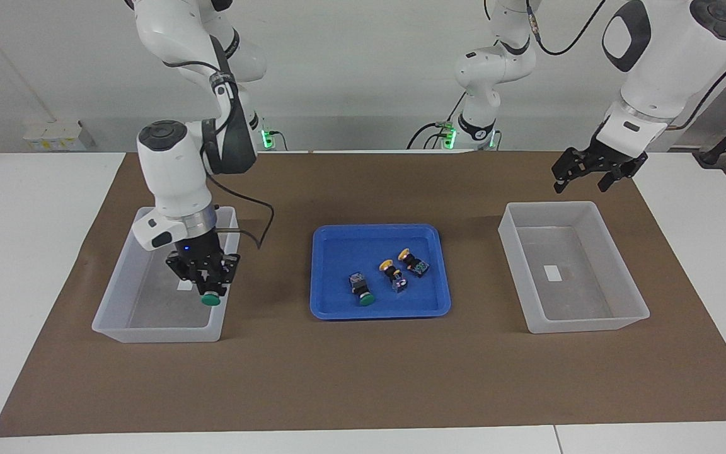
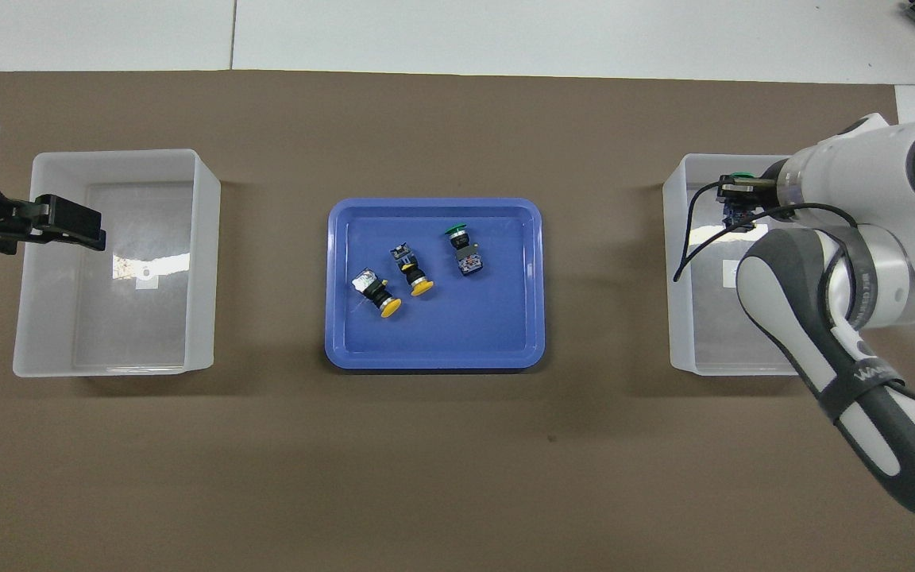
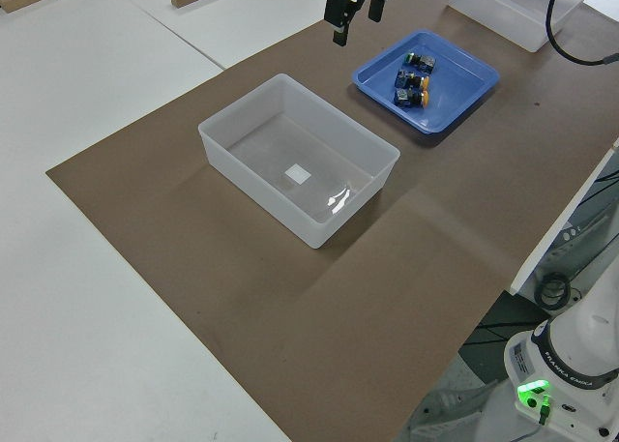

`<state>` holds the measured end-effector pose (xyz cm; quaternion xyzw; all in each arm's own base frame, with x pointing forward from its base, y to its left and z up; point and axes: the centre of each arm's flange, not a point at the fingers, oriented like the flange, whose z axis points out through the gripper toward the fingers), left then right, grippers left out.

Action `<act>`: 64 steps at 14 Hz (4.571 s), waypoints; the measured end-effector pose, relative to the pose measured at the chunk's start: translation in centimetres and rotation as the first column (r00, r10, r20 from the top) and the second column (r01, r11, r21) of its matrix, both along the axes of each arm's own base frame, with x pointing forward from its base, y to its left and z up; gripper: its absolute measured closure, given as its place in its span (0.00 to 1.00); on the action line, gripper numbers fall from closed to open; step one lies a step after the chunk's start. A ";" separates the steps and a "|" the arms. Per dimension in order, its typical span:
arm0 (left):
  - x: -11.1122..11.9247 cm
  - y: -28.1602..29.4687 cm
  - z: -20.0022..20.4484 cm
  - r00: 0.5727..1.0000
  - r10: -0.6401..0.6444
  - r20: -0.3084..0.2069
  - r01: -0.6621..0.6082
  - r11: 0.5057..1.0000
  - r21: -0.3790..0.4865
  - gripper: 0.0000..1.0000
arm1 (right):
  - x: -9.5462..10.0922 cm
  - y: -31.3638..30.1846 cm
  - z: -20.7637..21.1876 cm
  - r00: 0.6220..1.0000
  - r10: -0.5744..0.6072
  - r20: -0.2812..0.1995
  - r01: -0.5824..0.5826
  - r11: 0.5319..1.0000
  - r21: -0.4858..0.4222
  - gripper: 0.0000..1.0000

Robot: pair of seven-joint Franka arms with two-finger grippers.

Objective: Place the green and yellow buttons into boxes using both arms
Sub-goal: 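Move the left gripper to the tray while the right gripper returns there, then grasp a yellow button with the left gripper while the right gripper grasps green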

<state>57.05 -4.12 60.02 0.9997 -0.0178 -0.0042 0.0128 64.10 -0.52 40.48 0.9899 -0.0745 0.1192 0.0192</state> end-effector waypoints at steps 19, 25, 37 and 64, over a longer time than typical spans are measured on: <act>-1.4 -10.7 -3.8 0.992 0.032 0.120 -0.030 0.999 -0.021 0.00 | 0.4 -4.0 -2.7 0.998 0.052 0.047 -0.051 0.999 -0.014 0.00; -3.6 -17.9 -7.9 0.974 0.202 0.106 -0.196 0.979 -0.058 0.00 | -1.6 8.6 4.0 0.968 0.241 0.072 -0.239 0.970 -0.036 0.00; -4.6 -22.1 -19.5 0.870 0.487 0.080 -0.473 0.868 -0.149 0.00 | -3.4 28.4 -2.1 0.835 0.520 0.183 -0.526 0.850 -0.013 0.00; -3.9 -25.6 -29.8 0.801 0.598 0.024 -0.585 0.791 -0.178 0.54 | -4.4 28.5 -4.6 0.888 0.400 0.226 -0.421 0.905 0.052 0.60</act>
